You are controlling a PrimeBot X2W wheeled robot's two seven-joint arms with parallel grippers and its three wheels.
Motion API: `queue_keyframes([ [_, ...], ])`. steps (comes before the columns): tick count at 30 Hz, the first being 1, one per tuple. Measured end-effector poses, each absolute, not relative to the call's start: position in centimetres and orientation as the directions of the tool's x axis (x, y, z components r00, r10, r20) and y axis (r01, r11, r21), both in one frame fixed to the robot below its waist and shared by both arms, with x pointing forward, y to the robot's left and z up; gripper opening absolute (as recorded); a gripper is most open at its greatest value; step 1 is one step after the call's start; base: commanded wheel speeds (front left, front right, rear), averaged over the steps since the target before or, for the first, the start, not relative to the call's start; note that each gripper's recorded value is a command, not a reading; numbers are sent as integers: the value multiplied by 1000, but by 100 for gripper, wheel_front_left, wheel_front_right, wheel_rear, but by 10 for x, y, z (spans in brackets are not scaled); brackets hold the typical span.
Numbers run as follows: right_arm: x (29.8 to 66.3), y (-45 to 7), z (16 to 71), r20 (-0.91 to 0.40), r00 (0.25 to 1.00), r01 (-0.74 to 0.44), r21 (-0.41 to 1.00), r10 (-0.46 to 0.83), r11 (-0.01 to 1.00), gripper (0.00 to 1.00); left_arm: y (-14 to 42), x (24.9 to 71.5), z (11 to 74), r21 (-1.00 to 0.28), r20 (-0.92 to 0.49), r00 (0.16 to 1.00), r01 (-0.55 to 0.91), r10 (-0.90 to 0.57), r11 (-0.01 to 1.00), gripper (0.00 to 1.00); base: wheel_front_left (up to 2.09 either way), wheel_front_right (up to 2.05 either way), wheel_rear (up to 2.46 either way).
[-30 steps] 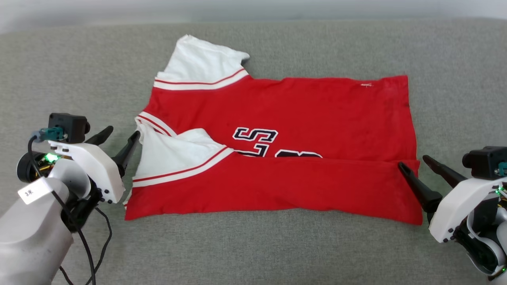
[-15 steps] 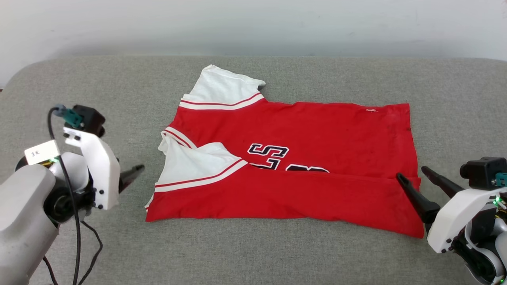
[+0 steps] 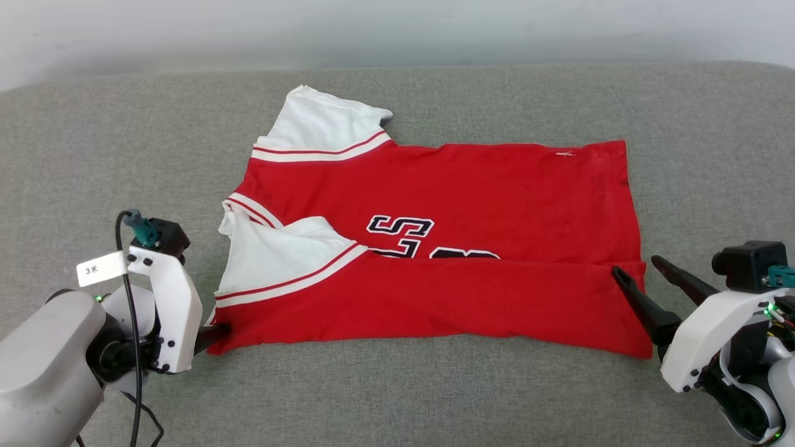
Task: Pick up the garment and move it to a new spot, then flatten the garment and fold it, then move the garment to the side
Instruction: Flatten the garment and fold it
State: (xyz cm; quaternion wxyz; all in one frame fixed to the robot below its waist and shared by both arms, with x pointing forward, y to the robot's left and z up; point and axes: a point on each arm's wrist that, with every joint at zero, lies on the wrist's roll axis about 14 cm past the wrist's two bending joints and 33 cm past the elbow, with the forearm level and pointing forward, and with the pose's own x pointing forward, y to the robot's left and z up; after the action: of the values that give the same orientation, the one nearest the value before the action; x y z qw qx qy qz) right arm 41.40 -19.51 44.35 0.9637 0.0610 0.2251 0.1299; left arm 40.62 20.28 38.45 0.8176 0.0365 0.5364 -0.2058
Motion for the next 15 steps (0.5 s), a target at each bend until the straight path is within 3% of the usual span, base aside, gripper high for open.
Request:
queue_keyframes([
  [8, 416, -200, 440, -428, 865, -209, 170, 263, 963, 100, 202, 400, 361, -166, -918, 284, 361, -278, 918, 100, 0, 0, 0],
  [9, 416, -200, 441, -427, 865, -208, 169, 262, 963, 100, 201, 400, 362, -165, -917, 286, 364, -278, 917, 34, 0, 0, 0],
  [10, 415, -201, 442, -427, 866, -209, 165, 261, 964, 100, 198, 398, 362, -170, -915, 286, 366, -284, 915, 0, 0, 0, 0],
  [15, 416, -210, 459, -411, 876, -218, 127, 252, 968, 100, 190, 394, 370, -180, -900, 309, 379, -307, 908, 0, 0, 0, 0],
])
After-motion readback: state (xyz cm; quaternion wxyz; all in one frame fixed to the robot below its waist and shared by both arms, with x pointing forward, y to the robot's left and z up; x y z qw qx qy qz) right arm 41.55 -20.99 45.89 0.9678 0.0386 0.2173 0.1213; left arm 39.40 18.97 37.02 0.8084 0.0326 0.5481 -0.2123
